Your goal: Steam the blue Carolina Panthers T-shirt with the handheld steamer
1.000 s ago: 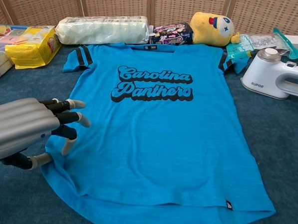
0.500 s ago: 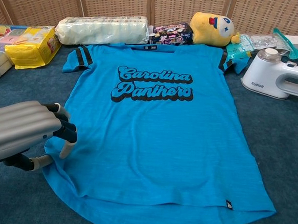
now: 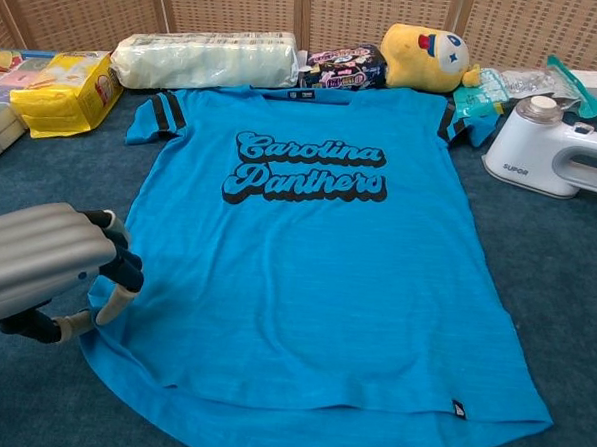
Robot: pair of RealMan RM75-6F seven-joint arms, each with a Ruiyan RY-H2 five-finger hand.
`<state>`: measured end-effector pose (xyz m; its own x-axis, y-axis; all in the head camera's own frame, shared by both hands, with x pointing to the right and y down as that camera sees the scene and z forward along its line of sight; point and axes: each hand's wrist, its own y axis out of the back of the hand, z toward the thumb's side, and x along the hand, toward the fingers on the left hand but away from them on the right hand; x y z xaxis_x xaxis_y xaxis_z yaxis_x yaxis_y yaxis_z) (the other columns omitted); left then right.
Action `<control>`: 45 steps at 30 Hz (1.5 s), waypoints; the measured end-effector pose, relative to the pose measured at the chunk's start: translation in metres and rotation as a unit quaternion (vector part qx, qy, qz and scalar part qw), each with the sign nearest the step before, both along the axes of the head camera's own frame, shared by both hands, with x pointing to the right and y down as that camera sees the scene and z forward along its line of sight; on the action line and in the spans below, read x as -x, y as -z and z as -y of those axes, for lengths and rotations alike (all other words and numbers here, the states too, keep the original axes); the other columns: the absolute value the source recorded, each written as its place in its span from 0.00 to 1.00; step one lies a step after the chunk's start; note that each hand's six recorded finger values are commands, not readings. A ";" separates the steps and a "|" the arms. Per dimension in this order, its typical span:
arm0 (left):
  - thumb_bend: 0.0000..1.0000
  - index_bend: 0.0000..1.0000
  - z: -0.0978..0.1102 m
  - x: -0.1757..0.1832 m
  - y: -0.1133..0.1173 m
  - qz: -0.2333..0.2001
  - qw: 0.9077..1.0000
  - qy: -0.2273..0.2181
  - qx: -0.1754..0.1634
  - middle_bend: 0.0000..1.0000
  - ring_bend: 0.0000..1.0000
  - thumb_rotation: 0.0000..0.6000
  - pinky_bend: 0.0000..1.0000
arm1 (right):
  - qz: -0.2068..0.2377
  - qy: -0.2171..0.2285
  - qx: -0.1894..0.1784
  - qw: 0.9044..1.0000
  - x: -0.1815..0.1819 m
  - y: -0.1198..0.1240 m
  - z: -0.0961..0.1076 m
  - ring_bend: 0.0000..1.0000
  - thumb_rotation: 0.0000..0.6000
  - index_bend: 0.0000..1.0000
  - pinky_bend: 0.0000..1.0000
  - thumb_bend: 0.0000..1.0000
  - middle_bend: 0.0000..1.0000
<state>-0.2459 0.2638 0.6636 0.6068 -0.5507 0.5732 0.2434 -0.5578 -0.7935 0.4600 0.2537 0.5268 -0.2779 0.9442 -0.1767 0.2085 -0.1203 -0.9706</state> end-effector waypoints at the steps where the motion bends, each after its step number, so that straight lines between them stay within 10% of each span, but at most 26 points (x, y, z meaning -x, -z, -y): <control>1: 0.42 0.64 -0.001 0.000 -0.001 0.005 1.000 -0.005 0.000 0.52 0.40 1.00 0.23 | 0.000 0.000 0.000 1.000 0.000 0.000 0.000 0.47 1.00 0.55 0.43 0.31 0.48; 10: 0.52 0.64 -0.006 -0.002 -0.002 0.025 0.999 -0.020 0.009 0.52 0.39 1.00 0.40 | -0.002 -0.003 -0.003 1.000 -0.002 0.003 0.000 0.47 1.00 0.55 0.43 0.31 0.48; 26: 0.56 0.64 -0.002 -0.001 0.011 0.001 1.000 0.001 0.002 0.52 0.39 1.00 0.41 | 0.016 0.022 0.007 1.000 0.012 -0.002 0.016 0.47 1.00 0.55 0.47 0.31 0.48; 45: 0.55 0.64 0.001 0.006 0.015 -0.008 0.999 0.043 0.008 0.52 0.39 1.00 0.41 | 0.079 0.113 0.070 0.988 0.085 -0.048 0.105 0.41 1.00 0.37 0.43 0.29 0.42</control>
